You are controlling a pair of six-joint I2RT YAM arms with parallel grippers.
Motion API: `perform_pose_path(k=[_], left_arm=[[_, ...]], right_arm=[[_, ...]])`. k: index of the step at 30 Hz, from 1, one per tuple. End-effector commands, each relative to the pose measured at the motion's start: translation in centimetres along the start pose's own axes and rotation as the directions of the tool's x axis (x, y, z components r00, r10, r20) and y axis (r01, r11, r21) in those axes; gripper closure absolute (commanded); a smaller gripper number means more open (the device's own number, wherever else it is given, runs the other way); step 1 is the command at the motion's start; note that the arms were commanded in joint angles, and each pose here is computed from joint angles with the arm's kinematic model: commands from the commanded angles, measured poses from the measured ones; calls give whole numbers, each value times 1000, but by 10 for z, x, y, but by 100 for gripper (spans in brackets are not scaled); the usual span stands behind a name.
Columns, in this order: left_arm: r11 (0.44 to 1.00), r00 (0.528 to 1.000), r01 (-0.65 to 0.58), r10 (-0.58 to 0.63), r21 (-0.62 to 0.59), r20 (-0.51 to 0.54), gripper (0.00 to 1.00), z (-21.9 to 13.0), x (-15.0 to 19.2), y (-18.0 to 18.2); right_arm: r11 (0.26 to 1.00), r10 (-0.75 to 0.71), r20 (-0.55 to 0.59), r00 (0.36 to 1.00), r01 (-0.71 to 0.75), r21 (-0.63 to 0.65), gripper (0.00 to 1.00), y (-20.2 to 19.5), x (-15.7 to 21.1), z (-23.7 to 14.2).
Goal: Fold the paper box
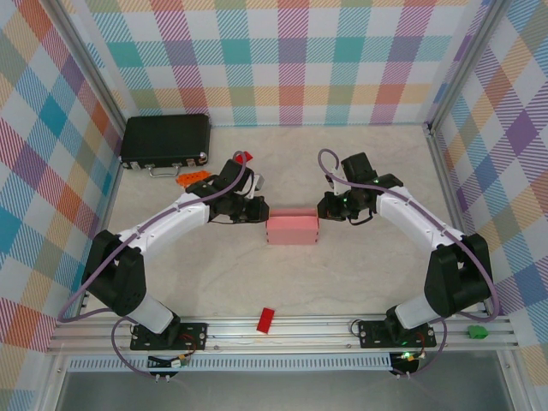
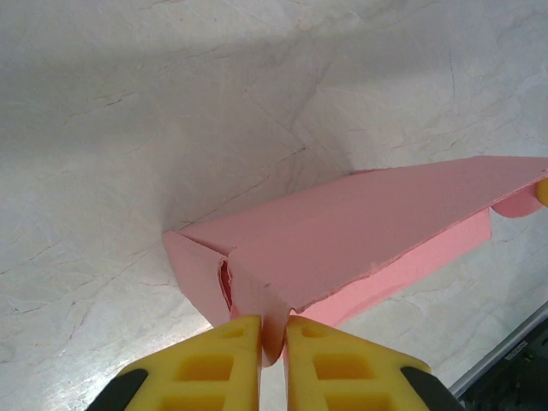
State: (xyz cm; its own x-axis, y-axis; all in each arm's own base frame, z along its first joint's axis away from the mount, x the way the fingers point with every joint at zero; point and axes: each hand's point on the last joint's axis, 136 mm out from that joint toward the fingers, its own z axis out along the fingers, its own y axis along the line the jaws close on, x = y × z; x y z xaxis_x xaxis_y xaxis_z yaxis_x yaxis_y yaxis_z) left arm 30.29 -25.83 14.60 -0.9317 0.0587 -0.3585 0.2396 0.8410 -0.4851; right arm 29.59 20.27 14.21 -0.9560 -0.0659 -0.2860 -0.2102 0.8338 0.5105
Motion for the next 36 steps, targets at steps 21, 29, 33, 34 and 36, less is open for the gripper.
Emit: perform_pose_path(k=[21,29,33,34,36], left_arm=[[1000,997,-3,3,-8,-75,86,11,28,8],[1000,996,-7,6,-7,-90,86,14,33,9],[1000,996,-8,7,-9,-92,86,14,34,8],[1000,996,-9,7,-12,-93,86,14,34,8],[1000,995,-12,10,-14,-100,86,15,36,9]], right_arm=[[1000,15,-47,999,-16,-15,91,-1,18,9],[1000,18,-58,998,-17,18,91,-8,26,10],[1000,18,-63,998,-16,22,91,-9,28,10],[1000,18,-65,998,-16,23,91,-9,29,10],[999,16,-69,997,-14,28,91,-10,30,11]])
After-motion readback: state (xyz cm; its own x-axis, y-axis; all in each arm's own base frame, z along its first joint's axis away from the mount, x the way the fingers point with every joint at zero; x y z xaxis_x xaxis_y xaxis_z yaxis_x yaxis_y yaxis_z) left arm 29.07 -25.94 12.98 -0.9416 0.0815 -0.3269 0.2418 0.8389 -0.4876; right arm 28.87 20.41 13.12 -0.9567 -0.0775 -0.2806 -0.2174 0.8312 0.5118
